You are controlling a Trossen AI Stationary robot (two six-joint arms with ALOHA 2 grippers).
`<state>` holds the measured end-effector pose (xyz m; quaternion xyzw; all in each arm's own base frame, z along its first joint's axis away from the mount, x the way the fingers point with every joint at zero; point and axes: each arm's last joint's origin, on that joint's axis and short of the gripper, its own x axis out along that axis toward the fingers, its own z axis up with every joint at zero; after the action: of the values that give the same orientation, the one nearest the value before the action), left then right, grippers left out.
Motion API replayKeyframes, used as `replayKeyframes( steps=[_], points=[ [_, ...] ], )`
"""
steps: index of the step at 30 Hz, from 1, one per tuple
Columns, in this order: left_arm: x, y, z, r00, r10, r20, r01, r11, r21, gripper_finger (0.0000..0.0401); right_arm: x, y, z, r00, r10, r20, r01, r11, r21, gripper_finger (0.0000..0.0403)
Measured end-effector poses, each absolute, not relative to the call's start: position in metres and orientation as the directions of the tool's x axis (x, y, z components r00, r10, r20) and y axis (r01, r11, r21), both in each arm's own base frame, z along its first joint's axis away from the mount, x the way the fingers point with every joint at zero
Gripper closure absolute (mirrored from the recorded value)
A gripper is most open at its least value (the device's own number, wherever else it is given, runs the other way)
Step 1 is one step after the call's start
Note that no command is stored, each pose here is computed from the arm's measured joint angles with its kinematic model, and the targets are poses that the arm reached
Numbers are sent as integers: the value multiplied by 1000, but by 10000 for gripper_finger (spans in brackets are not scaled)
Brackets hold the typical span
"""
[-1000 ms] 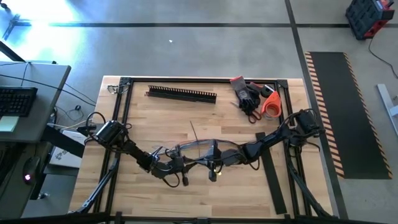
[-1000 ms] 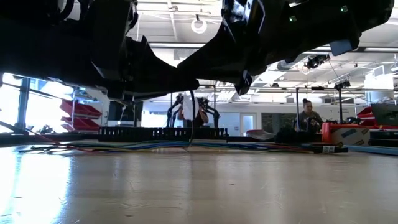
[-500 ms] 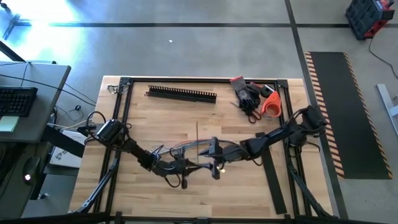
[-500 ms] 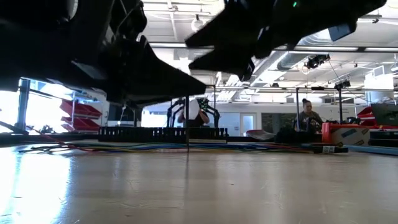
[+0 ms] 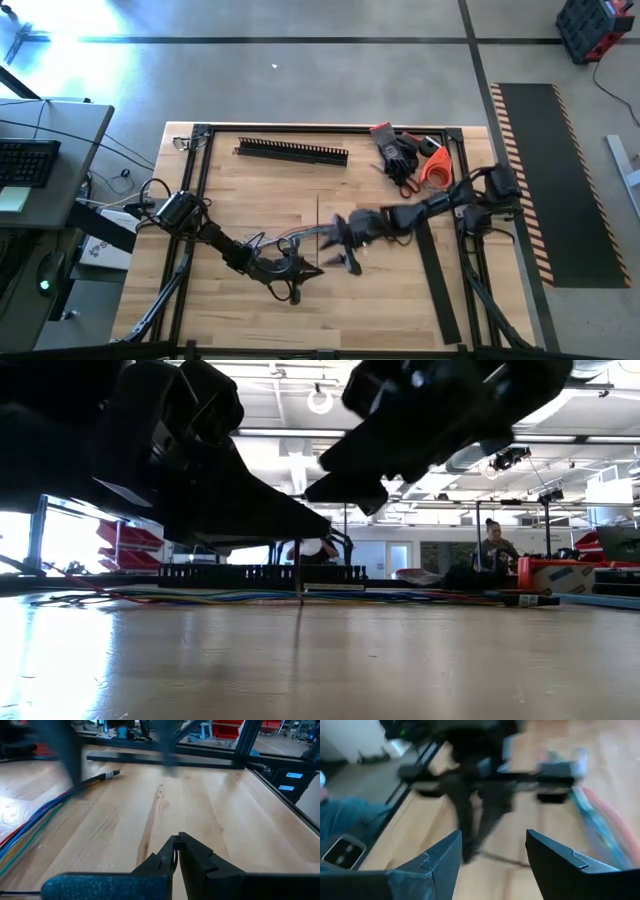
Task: Ziptie cables
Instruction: Wrap the black zip tie around the cables
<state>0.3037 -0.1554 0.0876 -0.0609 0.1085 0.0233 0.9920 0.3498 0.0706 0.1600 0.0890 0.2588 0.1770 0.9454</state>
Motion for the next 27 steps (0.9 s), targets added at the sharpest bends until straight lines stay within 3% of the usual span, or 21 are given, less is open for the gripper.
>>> replayKeyframes(
  steps=[8, 14, 19, 27],
  points=[
    [304, -156, 88, 976, 24, -217, -53, 990, -128, 401, 339, 108, 156, 826, 242, -509, -176, 969, 173, 216],
    [304, -156, 104, 985, 18, -170, -46, 985, -165, 401, 337, 113, 140, 792, 212, -573, -163, 977, 135, 236],
    [303, -155, 119, 991, 8, -135, -29, 988, -154, 401, 342, 123, 128, 855, 101, -508, -117, 993, 0, 249],
    [303, -154, 121, 991, 6, -137, -28, 988, -154, 401, 346, 132, 129, 898, 110, -425, -139, 989, -39, 288]
  ],
)
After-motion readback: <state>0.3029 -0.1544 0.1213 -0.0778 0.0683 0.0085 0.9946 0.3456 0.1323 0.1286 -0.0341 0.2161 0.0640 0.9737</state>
